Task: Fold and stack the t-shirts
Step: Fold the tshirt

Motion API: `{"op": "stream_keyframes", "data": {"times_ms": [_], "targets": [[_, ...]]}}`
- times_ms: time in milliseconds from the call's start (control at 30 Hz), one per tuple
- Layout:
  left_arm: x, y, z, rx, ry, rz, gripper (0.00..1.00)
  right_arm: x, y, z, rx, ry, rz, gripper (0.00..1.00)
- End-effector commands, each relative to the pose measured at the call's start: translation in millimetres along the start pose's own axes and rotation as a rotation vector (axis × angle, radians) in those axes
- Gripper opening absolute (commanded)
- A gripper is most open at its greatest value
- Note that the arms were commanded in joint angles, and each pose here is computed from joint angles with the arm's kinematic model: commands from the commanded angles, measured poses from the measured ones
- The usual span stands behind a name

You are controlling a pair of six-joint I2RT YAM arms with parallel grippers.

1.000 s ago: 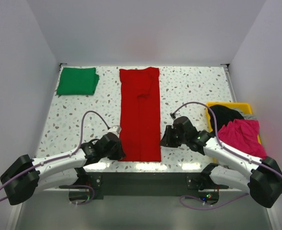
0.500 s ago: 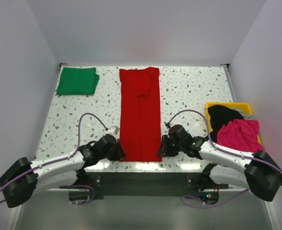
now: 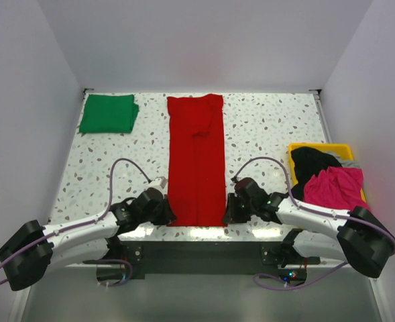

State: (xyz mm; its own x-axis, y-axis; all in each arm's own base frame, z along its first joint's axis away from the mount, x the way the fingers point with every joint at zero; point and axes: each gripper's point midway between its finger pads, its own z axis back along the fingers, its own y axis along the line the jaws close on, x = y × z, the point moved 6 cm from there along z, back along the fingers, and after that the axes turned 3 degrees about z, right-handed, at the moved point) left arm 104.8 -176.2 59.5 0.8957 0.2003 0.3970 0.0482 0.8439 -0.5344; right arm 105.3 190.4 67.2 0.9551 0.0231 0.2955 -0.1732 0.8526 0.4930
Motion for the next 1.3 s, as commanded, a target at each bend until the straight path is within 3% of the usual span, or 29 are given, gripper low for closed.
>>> {"op": "stream_keyframes", "data": {"times_ms": [0, 200, 400, 667, 1267], "targets": [[0.5, -1.2, 4.9, 0.015, 0.017, -0.005, 0.16, -5.3, -9.6, 0.5, -0.081, 0.035, 0.026, 0.24], [10.8, -14.1, 17.8, -0.008, -0.006, -0.001, 0.20, -3.6, -8.5, 13.5, -0.108, 0.041, 0.050, 0.31], [16.7, -16.9, 31.2, 0.002, -0.037, 0.042, 0.26, 1.9, -4.8, 29.6, -0.094, -0.040, 0.025, 0.36], [16.8, -8.4, 29.8, 0.049, -0.058, 0.040, 0.31, 5.8, 0.7, 20.9, -0.028, -0.108, -0.075, 0.36], [-4.0, 27.3, 18.9, 0.171, -0.004, 0.003, 0.33, -6.4, -11.0, 3.3, -0.053, -0.044, -0.070, 0.36]]}}
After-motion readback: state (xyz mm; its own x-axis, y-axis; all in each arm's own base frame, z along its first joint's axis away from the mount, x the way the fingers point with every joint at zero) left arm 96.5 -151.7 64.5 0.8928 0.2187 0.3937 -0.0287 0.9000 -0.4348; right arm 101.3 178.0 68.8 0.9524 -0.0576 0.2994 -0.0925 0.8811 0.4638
